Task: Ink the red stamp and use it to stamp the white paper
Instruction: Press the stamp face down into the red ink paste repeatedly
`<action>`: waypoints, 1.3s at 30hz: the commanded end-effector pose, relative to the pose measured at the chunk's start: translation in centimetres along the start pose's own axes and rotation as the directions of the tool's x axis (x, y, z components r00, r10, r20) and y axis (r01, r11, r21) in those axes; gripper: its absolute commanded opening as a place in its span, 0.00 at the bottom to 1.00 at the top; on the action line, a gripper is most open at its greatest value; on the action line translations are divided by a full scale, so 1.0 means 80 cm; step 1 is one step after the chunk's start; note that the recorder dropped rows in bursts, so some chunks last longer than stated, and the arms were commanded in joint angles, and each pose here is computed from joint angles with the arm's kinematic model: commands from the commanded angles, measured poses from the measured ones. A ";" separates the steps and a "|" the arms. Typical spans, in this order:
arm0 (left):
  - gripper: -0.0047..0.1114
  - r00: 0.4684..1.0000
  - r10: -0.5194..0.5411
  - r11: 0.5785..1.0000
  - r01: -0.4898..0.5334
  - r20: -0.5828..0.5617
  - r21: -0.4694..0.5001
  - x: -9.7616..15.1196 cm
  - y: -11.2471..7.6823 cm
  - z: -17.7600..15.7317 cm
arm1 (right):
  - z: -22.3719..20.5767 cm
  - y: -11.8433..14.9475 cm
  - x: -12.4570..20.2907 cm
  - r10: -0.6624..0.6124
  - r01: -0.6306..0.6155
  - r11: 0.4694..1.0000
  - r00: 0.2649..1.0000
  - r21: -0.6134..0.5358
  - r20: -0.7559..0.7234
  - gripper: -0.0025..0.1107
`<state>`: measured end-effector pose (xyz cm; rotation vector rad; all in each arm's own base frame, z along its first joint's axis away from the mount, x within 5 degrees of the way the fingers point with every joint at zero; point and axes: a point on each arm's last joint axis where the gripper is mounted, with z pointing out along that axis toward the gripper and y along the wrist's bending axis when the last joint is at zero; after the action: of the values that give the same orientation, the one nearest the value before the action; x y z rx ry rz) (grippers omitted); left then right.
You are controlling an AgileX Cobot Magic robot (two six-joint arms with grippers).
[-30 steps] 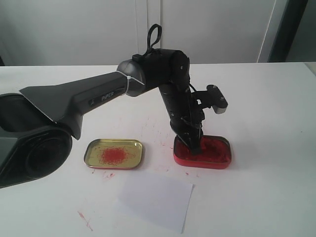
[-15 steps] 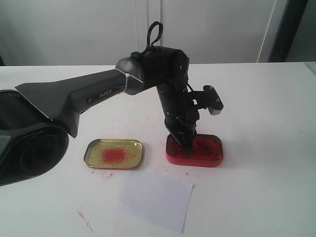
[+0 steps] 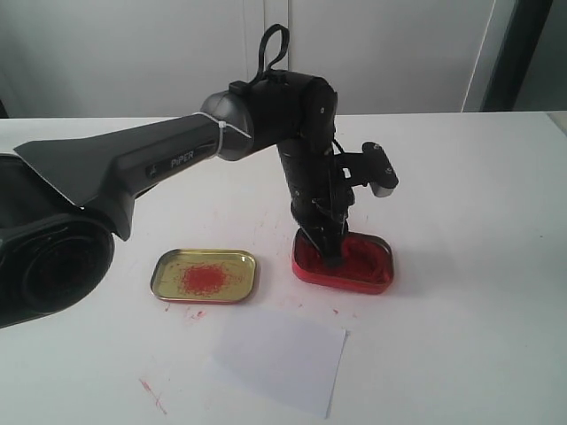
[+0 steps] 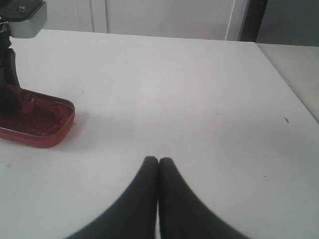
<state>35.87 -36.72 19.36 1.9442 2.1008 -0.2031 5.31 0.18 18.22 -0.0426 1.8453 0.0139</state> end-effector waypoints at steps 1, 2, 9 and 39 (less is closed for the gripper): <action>0.04 1.000 0.003 1.000 -0.003 0.029 0.010 -0.009 -0.009 -0.013 | 0.000 0.000 0.000 0.006 -0.006 1.000 1.000 0.002 0.014 0.02; 0.04 1.000 0.005 1.000 -0.006 0.031 0.009 -0.010 -0.010 -0.012 | 0.000 0.000 0.000 0.006 -0.006 1.000 1.000 0.002 0.014 0.02; 0.04 0.999 0.006 1.000 -0.007 0.035 0.008 -0.011 -0.011 -0.012 | 0.000 0.000 0.000 0.006 -0.006 1.000 1.000 0.002 0.014 0.02; 0.04 0.997 -0.002 1.000 0.001 0.073 0.012 -0.016 -0.013 -0.024 | 0.000 0.000 0.000 0.006 -0.006 1.000 1.000 0.002 0.014 0.02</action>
<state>35.04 -37.45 20.31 1.9295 2.0705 -0.2560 5.31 0.18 18.22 -0.0414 1.8453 0.0148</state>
